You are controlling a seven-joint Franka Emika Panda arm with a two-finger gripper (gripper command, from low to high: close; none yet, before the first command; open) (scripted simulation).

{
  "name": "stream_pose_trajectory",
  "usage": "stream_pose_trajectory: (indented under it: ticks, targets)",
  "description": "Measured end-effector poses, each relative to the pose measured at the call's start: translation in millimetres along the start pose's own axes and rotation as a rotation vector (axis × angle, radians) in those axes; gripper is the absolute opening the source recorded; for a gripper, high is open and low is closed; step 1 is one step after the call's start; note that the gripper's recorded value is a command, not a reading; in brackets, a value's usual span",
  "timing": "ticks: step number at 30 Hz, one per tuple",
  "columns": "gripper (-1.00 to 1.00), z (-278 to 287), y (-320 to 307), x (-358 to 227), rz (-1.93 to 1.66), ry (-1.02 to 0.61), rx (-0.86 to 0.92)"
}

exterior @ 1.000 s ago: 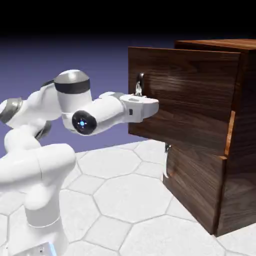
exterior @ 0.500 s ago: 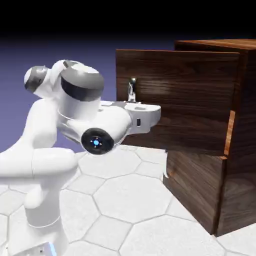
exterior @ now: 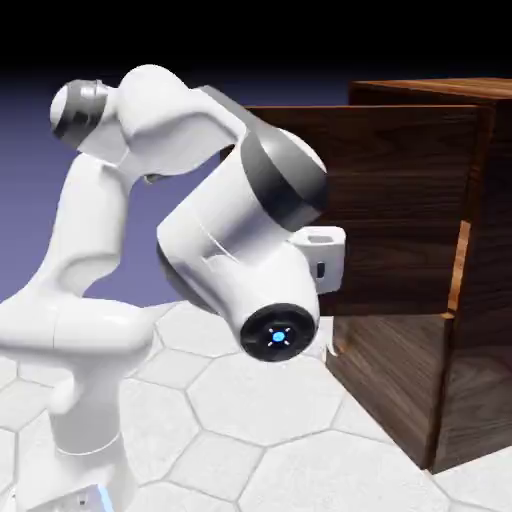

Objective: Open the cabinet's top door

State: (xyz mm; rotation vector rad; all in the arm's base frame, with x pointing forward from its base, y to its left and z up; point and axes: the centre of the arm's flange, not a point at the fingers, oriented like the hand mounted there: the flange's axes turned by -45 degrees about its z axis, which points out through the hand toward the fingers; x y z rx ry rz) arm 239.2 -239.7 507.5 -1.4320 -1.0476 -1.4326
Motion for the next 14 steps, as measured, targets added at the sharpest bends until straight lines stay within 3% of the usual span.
stream_pose_trajectory:
  ticks: [14]
  targets:
    - [-1.0, -68, 44, 0, 0.001, 0.0, 0.247]
